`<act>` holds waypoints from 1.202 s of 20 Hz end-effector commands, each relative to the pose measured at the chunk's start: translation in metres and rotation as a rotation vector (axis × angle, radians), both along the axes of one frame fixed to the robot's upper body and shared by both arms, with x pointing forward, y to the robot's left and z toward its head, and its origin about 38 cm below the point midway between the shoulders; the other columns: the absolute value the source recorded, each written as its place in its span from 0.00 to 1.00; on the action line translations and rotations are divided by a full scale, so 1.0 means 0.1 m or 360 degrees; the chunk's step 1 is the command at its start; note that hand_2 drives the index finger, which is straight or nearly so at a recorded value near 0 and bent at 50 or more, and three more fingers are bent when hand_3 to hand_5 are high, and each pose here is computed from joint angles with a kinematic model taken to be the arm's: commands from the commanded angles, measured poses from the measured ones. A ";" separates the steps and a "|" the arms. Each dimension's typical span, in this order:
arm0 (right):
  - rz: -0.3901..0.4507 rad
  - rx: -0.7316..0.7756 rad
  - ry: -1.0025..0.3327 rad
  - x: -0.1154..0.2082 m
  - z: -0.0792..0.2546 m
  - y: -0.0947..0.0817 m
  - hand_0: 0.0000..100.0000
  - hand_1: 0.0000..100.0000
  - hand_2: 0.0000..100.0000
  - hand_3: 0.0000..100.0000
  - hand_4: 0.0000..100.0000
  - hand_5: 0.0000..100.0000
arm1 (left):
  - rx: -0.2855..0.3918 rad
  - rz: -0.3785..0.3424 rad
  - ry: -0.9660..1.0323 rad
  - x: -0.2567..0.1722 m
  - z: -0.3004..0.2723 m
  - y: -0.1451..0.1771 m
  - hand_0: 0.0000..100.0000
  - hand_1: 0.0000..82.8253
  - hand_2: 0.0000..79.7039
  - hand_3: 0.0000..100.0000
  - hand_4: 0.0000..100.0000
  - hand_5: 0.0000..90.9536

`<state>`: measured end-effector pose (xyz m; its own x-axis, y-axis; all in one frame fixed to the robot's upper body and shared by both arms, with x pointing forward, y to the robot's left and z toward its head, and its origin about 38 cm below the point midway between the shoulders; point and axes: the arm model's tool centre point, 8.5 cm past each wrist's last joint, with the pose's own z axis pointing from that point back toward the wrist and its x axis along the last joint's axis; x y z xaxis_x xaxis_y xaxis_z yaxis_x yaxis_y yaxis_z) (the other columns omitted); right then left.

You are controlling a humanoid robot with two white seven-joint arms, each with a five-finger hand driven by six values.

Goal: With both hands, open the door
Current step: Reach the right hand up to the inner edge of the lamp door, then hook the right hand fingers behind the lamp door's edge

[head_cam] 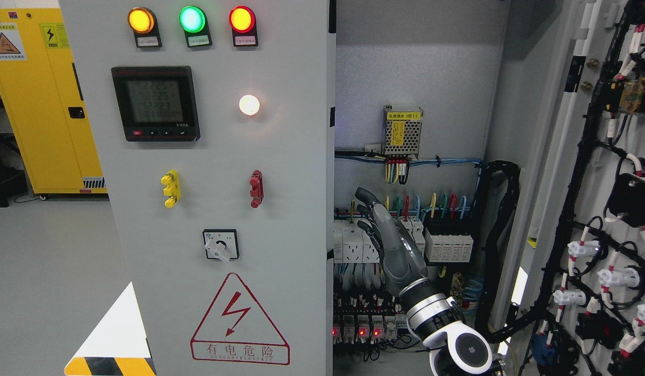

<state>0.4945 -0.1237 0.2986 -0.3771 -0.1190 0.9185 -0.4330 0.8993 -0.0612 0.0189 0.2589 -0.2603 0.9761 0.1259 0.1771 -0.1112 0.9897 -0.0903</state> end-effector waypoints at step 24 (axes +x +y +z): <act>0.0480 0.0130 0.0173 0.31 0.08 -0.09 0.26 0.00 0.00 0.00 0.00 0.00 | -0.0053 -0.0002 -0.0051 0.12 -0.01 -0.19 0.00 0.00 0.00 0.00 0.00 0.00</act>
